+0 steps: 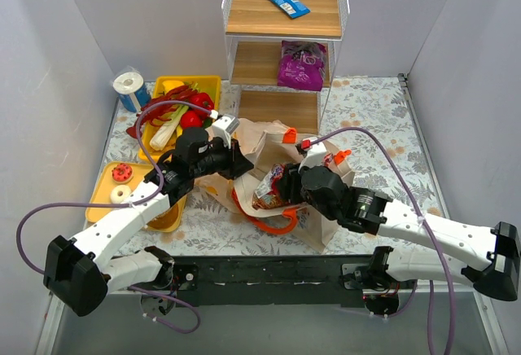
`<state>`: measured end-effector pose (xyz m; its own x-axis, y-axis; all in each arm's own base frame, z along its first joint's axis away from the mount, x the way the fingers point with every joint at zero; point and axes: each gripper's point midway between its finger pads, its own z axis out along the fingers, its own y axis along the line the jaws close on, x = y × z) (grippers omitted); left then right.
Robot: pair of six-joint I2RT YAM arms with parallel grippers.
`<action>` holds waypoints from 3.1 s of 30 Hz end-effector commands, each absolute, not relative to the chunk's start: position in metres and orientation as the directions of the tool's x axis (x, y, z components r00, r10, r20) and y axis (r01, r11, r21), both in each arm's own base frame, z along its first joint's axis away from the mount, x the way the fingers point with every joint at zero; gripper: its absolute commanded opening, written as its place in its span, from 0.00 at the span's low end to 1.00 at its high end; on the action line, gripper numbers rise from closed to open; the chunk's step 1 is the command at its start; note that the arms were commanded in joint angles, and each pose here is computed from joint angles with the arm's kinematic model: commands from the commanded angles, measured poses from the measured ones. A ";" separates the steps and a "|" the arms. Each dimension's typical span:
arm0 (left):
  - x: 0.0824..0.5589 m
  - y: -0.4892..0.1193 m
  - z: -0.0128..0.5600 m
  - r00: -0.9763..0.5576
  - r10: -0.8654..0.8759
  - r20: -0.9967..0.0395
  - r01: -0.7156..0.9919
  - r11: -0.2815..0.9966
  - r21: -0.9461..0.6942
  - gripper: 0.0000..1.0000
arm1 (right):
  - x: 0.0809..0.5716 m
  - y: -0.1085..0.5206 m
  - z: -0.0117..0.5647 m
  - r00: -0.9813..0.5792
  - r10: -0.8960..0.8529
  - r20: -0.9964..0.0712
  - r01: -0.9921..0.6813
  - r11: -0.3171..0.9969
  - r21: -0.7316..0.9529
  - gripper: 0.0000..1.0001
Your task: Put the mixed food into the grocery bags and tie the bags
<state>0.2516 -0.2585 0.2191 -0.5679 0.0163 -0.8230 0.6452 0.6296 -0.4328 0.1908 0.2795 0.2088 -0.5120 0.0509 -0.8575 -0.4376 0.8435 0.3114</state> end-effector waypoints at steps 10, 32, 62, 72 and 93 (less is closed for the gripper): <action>0.258 -0.254 0.239 -0.502 -0.026 -0.865 0.657 0.638 -0.401 0.00 | 0.145 0.203 0.324 -0.553 0.146 -0.820 -0.420 0.801 0.426 0.98; 0.259 -0.254 0.237 -0.506 -0.024 -0.862 0.654 0.642 -0.401 0.00 | 0.161 0.170 0.248 -0.543 0.362 -0.757 -0.142 0.849 0.509 0.85; 0.248 -0.249 0.246 -0.632 -0.251 -0.733 0.472 0.625 -0.621 0.00 | 0.183 0.058 0.332 -0.232 0.214 -0.949 0.059 0.977 0.206 0.01; 0.245 -0.235 0.267 -0.571 -0.271 -0.775 0.479 0.657 -0.583 0.00 | 0.181 0.034 0.350 -0.137 0.272 -0.952 0.088 0.961 0.262 0.01; 0.280 -0.264 0.259 -0.521 0.008 -0.853 0.637 0.669 -0.382 0.86 | 0.237 0.188 0.436 -0.063 -0.115 -0.991 -0.240 0.966 -0.097 0.99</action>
<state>0.2699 -0.2605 0.2879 -0.5039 -0.1091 -0.8569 0.6212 0.6435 -0.4472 0.2118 0.1312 0.4225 -0.1033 0.0030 -0.9946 -0.1726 0.9848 0.0208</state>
